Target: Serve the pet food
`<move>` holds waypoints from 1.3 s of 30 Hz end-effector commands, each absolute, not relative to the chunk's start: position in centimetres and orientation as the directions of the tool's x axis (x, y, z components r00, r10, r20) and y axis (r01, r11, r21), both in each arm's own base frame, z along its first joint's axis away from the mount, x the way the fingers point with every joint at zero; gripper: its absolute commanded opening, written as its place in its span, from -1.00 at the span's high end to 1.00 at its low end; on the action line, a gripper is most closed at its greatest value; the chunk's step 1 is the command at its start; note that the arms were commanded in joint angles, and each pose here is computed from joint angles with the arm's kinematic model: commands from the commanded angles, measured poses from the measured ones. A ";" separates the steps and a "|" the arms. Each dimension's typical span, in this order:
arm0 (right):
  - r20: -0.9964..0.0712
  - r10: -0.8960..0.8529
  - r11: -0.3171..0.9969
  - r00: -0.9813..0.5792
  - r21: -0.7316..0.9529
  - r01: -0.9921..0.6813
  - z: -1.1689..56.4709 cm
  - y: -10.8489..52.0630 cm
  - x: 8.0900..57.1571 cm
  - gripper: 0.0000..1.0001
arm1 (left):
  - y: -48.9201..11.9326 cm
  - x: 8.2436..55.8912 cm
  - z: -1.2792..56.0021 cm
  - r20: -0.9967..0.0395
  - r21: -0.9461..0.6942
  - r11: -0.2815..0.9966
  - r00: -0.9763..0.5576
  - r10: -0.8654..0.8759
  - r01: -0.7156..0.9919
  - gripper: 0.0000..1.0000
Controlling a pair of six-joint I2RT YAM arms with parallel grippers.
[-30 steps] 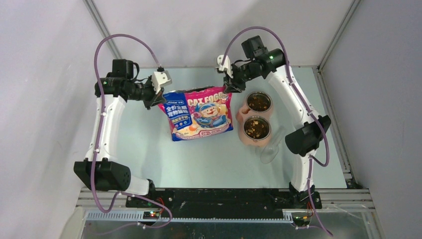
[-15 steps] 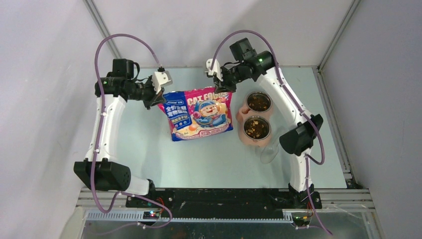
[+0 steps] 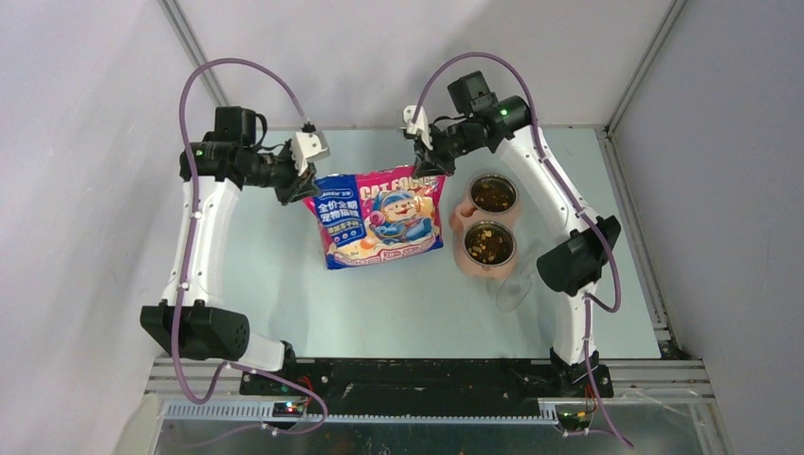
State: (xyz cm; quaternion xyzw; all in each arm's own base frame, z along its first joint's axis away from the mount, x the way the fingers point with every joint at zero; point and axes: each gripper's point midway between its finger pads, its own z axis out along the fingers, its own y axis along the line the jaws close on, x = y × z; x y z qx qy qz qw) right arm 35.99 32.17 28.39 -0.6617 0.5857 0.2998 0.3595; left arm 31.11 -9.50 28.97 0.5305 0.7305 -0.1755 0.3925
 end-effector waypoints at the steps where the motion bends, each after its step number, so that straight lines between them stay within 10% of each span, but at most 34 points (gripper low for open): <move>1: -0.850 -0.489 -0.023 0.193 -0.209 -0.978 33.3 31.1 34.5 1.00 | -13.1 31.4 33.8 -0.834 0.281 0.341 0.052 0.549 0.897 0.24; 4: -0.845 -0.494 -0.039 0.205 -0.214 -0.976 32.7 31.7 34.1 1.00 | -14.7 32.5 34.3 -0.847 0.334 0.365 0.107 0.521 0.869 -0.23; 10: -0.847 -0.487 -0.026 0.211 -0.228 -0.973 33.2 32.0 34.4 0.94 | -16.4 33.0 31.9 -0.817 0.289 0.285 0.081 0.570 0.914 -0.31; 18: -0.846 -0.486 -0.022 0.217 -0.237 -0.971 33.5 31.8 34.5 0.99 | -15.8 32.6 30.0 -0.781 0.257 0.243 0.052 0.623 0.935 0.06; 25: -0.843 -0.482 -0.042 0.241 -0.253 -0.967 33.2 31.3 34.6 1.00 | -14.4 32.4 29.7 -0.741 0.267 0.244 0.037 0.671 0.932 0.98; 34: -0.886 -0.393 -0.053 0.246 -0.245 -0.968 34.0 34.6 33.7 0.32 | -16.7 31.7 32.2 -0.836 0.203 0.275 0.020 0.548 0.940 0.98; 39: -0.889 -0.397 -0.070 0.226 -0.216 -0.974 33.0 36.8 33.9 0.31 | -17.0 31.3 32.6 -0.841 0.206 0.269 0.030 0.539 0.941 0.98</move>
